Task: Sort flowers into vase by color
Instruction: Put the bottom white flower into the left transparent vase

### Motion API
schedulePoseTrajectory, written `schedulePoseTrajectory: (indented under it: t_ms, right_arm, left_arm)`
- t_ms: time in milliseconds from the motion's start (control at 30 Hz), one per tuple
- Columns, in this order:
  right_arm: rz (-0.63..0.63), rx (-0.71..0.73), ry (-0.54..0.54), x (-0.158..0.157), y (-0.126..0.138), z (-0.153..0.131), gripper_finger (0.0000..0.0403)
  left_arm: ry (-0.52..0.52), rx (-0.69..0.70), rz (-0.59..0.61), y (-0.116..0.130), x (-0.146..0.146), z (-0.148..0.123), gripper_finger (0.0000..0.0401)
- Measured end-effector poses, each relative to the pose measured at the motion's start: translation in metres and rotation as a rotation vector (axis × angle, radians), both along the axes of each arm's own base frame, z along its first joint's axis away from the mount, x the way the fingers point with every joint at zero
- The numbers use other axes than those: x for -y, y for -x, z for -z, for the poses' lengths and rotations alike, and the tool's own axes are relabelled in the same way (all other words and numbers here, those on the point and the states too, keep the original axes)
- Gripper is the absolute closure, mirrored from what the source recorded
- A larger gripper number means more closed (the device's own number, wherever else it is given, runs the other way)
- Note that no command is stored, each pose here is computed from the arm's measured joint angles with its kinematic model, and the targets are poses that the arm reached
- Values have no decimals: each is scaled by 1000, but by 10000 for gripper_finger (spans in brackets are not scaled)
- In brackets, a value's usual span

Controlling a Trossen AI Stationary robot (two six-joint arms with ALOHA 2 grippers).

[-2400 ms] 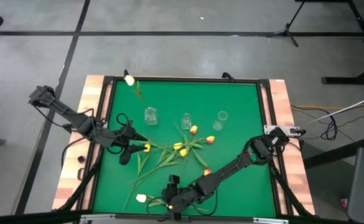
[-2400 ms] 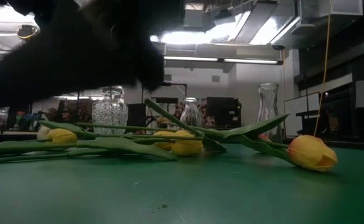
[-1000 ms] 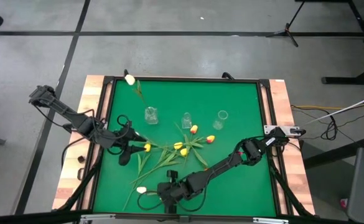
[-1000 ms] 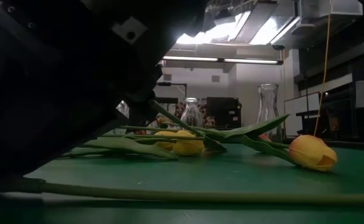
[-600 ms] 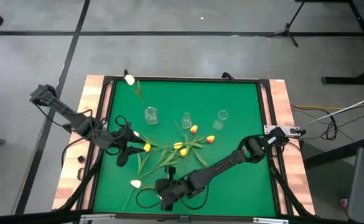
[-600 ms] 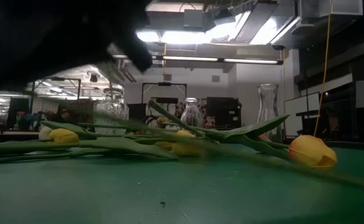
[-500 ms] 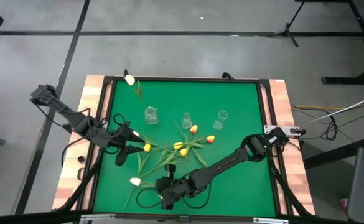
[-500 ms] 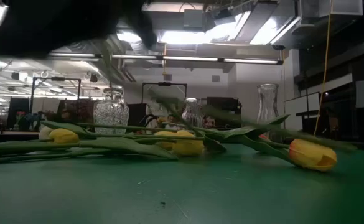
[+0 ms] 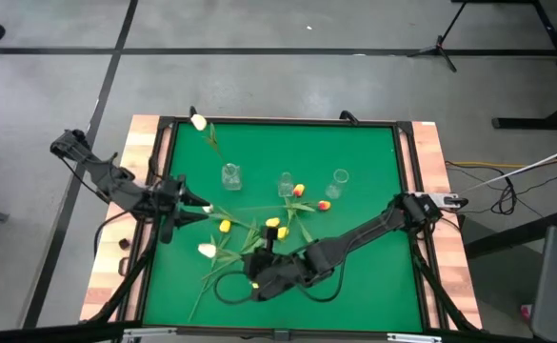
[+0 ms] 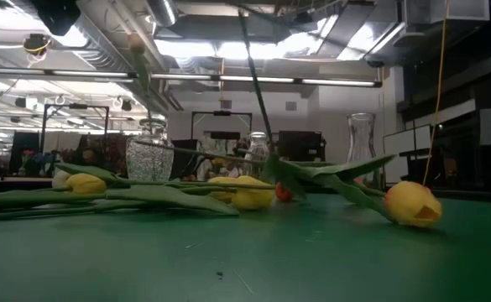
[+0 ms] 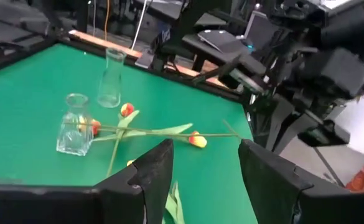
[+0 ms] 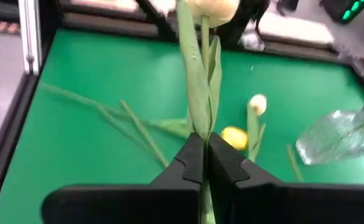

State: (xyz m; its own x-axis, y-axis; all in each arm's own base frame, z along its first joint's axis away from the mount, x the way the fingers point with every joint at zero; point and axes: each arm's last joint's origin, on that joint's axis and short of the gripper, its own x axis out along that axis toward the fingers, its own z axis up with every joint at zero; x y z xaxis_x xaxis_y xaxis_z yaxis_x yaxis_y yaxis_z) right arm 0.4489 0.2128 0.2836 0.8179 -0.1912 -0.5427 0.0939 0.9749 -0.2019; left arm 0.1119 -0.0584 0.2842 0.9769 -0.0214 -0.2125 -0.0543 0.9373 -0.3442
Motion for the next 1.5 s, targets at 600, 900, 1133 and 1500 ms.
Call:
schedulePoseTrajectory:
  t_ms: [600, 900, 1133, 1500]
  right_arm:
    - [-133, 224, 29, 62, 2, -84, 399]
    - [-237, 367, 51, 97, 11, -127, 401]
    - [-299, 454, 136, 123, 15, -146, 401]
    - [-277, 528, 144, 186, 117, -185, 402]
  left_arm:
    - [-22, 25, 7, 5, -3, -3, 222]
    - [-24, 24, 8, 5, -3, -3, 222]
    - [-27, 20, 10, 5, -3, -2, 222]
    - [-30, 20, -3, 5, -4, -2, 222]
